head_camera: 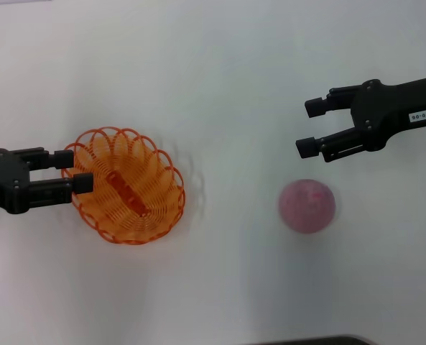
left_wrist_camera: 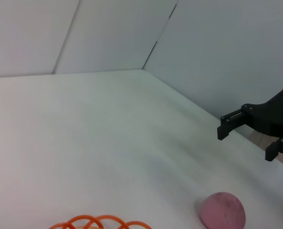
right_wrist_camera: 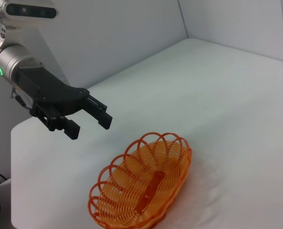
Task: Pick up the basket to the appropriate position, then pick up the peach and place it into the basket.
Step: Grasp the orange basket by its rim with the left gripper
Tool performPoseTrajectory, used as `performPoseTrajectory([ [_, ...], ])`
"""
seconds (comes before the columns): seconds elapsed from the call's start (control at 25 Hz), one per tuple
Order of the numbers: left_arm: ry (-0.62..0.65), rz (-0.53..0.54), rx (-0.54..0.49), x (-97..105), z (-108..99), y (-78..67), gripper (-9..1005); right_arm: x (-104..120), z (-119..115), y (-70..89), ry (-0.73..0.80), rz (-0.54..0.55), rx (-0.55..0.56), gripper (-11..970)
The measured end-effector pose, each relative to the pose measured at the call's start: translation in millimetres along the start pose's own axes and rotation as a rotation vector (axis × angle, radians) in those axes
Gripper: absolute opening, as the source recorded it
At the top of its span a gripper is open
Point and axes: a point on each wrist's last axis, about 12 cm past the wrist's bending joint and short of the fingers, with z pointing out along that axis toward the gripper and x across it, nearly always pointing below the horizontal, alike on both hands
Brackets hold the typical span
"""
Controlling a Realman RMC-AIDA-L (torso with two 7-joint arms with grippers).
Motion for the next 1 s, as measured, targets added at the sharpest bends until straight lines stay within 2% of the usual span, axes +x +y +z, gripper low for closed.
performPoseTrajectory([
  [0.8,-0.003,-0.004,0.002,-1.1,0.2,-0.1,699,0.5,0.3,0.0,0.0,0.003,-0.002,946],
  [0.88,-0.006,-0.022,-0.006,-4.6,0.5,0.9,699,0.3,0.3,0.0,0.0,0.002,-0.002,946],
  [1.0,0.005,-0.099,-0.072,-17.5,1.5,9.5,697,-0.5,0.6,-0.1,0.0,0.0,-0.002,947],
])
